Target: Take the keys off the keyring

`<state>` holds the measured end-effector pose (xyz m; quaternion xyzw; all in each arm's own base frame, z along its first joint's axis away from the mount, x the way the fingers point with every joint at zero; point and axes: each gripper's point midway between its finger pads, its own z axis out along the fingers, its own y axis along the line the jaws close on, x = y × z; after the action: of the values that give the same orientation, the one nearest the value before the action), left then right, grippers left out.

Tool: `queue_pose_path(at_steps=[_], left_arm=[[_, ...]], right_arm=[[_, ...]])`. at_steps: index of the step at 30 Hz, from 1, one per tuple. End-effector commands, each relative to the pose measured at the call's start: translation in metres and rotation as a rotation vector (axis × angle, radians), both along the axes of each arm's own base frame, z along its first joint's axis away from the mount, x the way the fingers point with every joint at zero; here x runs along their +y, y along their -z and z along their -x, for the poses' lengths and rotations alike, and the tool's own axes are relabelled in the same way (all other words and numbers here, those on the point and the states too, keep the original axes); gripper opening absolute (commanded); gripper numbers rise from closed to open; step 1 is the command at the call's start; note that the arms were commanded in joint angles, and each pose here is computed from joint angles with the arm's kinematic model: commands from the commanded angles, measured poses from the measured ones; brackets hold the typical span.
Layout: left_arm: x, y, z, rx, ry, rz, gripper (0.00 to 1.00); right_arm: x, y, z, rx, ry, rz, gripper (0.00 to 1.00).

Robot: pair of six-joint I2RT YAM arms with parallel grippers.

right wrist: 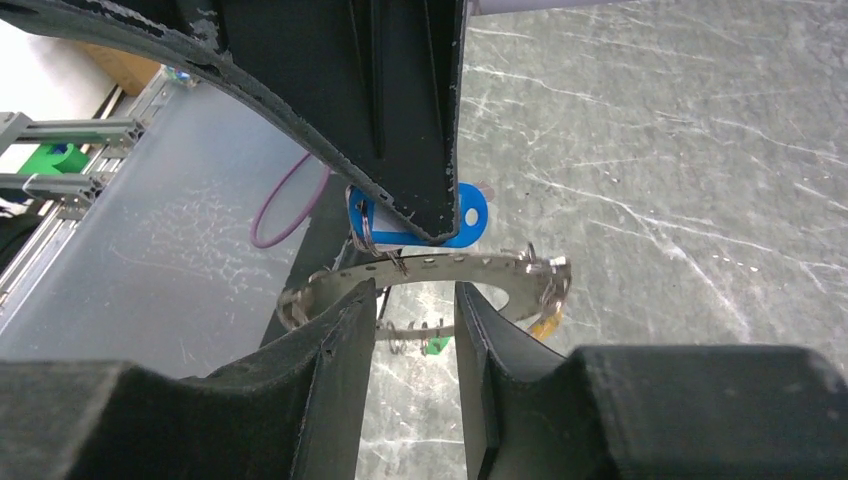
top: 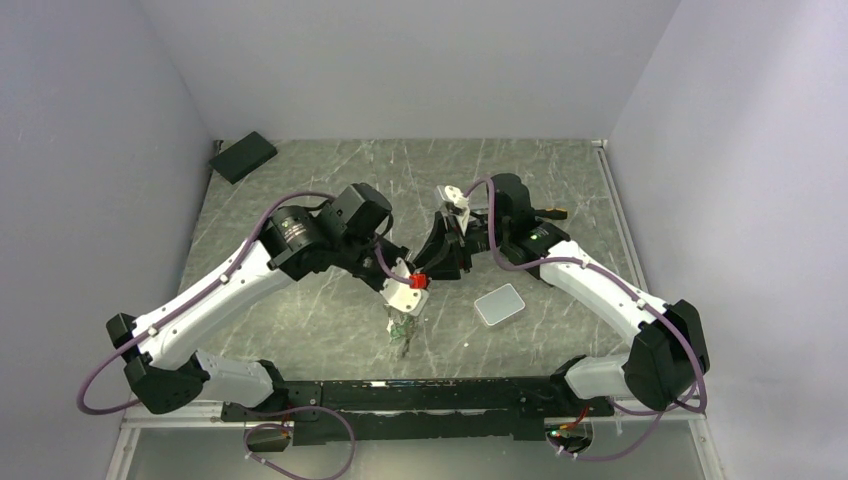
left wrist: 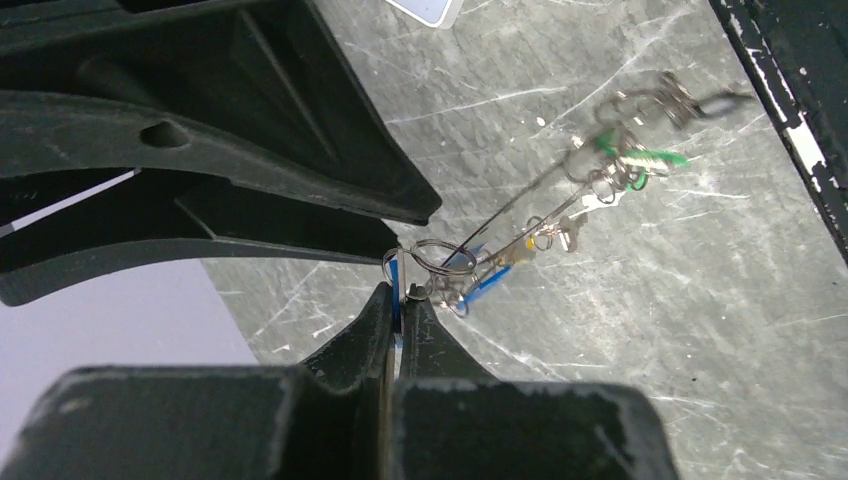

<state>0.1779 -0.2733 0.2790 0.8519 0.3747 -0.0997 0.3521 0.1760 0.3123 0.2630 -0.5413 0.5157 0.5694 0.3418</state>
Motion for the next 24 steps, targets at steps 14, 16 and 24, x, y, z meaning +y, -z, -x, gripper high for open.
queue_pose_path(at_steps=[14, 16, 24], left_arm=[[-0.007, -0.021, 0.004, 0.074, -0.096, 0.073, 0.0], [-0.007, -0.02, 0.004, 0.07, -0.096, 0.075, 0.0], [-0.007, -0.019, 0.003, 0.077, -0.117, 0.076, 0.0]], right_arm=[[0.003, -0.019, 0.006, -0.086, -0.043, -0.078, 0.29], [0.003, -0.02, 0.01, -0.083, -0.06, -0.082, 0.29], [0.002, -0.017, 0.019, -0.093, -0.096, -0.072, 0.31]])
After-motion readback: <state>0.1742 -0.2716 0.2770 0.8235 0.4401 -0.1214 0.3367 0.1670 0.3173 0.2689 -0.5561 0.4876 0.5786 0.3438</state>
